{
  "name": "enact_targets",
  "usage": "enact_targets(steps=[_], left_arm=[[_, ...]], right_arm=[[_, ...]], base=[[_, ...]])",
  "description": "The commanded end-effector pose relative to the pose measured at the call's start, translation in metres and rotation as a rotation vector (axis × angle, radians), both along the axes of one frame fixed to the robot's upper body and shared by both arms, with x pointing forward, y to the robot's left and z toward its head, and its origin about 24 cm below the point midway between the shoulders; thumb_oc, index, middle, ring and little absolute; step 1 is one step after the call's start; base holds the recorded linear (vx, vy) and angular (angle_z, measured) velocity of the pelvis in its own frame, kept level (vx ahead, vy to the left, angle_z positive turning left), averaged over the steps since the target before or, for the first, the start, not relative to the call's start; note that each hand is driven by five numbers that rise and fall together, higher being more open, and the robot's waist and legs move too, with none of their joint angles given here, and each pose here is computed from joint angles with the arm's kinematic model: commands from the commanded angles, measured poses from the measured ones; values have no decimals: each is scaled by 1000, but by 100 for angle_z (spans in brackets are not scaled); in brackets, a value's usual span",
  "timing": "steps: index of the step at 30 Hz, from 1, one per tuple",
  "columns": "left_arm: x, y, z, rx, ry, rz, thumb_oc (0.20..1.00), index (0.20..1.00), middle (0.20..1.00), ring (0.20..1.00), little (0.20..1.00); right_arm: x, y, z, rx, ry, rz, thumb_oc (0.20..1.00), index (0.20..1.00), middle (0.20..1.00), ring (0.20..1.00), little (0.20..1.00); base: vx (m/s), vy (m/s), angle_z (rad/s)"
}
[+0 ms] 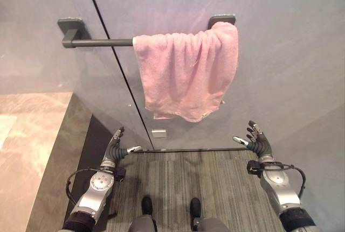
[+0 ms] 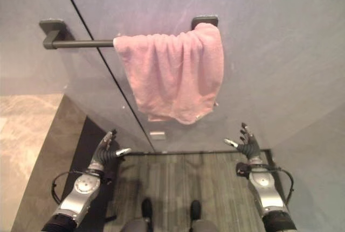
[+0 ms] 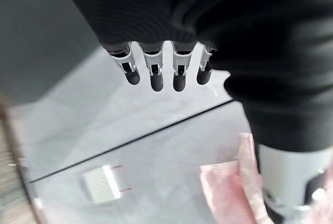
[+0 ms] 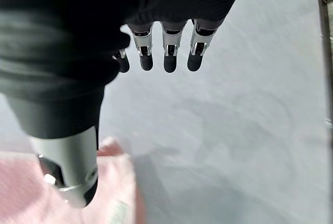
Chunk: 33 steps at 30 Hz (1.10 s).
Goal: Put brush and paste in cup on sink, flatten towel.
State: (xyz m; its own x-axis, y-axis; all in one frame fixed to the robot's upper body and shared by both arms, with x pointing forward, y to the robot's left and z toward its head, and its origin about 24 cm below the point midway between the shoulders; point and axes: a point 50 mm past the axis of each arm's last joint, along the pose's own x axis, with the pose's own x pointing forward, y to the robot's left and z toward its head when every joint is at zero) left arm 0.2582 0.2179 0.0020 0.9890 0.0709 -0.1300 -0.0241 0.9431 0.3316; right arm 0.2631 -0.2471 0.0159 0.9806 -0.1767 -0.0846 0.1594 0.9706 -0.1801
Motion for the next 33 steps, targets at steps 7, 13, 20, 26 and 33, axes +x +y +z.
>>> enact_targets(steps=[7, 13, 20, 26, 33], left_arm=[[35, 0, 63, 116, -233, -116, 1000, 1000, 1000, 1000, 1000], [47, -3, 79, 88, -255, -167, 1000, 1000, 1000, 1000, 1000], [55, -22, 91, 24, -259, -294, 1000, 1000, 1000, 1000, 1000], [67, -46, 107, -1, -302, -382, 1000, 1000, 1000, 1000, 1000], [71, -83, 132, -13, -378, -537, 1000, 1000, 1000, 1000, 1000]], right_arm=[[50, 22, 58, -60, -209, 85, 1000, 1000, 1000, 1000, 1000], [60, 19, 77, -61, -251, 104, 1000, 1000, 1000, 1000, 1000], [68, 17, 88, -87, -238, 170, 1000, 1000, 1000, 1000, 1000], [76, 21, 101, -108, -244, 234, 1000, 1000, 1000, 1000, 1000], [82, 39, 113, -70, -263, 343, 1000, 1000, 1000, 1000, 1000]], base=[[37, 119, -16], [106, -64, 35], [86, -69, 7], [26, -62, 5], [37, -12, 4]])
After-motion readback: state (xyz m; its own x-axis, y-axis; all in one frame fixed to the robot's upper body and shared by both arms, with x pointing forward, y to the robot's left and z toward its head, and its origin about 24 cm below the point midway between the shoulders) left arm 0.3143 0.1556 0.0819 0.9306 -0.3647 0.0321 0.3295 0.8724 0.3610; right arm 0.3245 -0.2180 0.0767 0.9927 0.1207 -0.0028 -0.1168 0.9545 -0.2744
